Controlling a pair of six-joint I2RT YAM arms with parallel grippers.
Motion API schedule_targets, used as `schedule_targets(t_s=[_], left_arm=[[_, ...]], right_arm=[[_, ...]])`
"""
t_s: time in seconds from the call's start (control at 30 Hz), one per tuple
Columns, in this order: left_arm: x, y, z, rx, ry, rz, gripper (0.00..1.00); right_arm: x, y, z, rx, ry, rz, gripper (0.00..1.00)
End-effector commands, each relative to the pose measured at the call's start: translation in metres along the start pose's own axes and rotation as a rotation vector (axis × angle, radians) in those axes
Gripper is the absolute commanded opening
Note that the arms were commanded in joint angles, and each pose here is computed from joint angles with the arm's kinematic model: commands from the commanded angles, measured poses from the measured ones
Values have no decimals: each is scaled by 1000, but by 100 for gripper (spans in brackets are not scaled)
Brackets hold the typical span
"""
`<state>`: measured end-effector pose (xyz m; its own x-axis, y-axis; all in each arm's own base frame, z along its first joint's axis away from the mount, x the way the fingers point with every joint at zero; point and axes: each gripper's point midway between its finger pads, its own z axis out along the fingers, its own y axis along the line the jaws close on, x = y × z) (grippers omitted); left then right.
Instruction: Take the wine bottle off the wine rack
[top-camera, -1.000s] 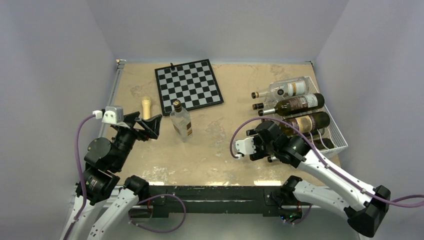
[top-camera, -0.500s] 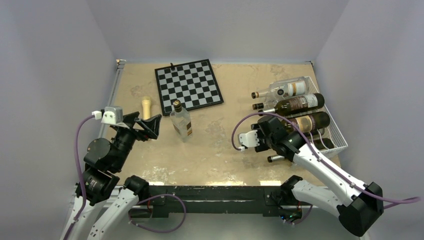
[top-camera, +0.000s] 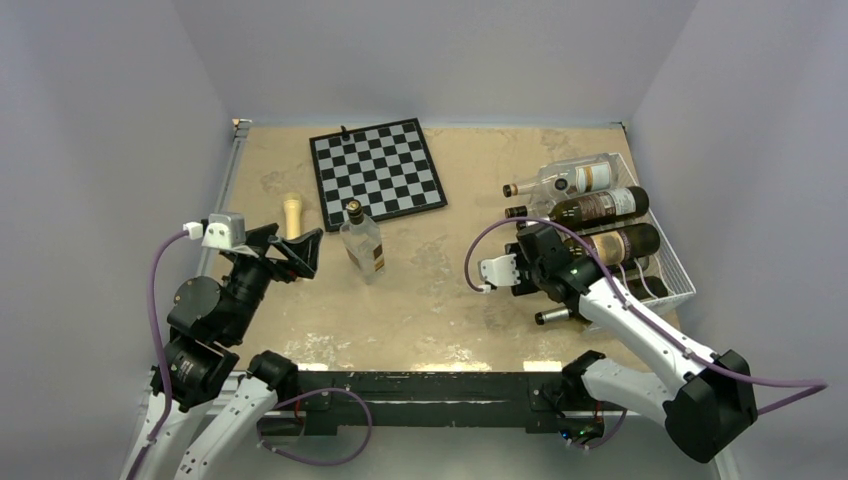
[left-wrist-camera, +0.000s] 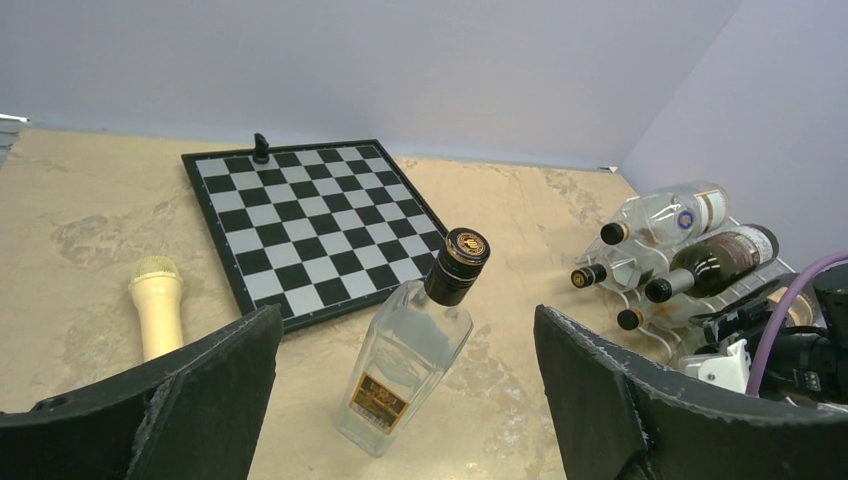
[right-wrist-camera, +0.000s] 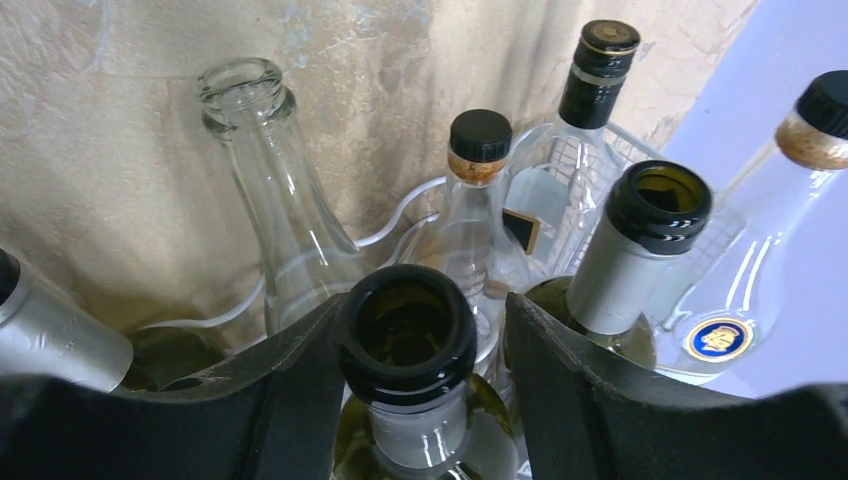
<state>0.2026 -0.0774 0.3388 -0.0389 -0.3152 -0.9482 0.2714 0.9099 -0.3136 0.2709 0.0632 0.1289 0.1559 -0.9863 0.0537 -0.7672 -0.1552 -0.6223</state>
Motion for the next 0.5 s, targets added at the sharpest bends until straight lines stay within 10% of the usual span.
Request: schedule_targets(t_s=[0.0, 0.47], left_arm=[[-12, -3, -1, 8, -44, -8, 99], [-11, -3, 0, 9, -41, -9, 100]], right_arm=[[7, -2, 2, 29, 12, -7, 60], [21, -6, 10, 2, 73, 12, 51]])
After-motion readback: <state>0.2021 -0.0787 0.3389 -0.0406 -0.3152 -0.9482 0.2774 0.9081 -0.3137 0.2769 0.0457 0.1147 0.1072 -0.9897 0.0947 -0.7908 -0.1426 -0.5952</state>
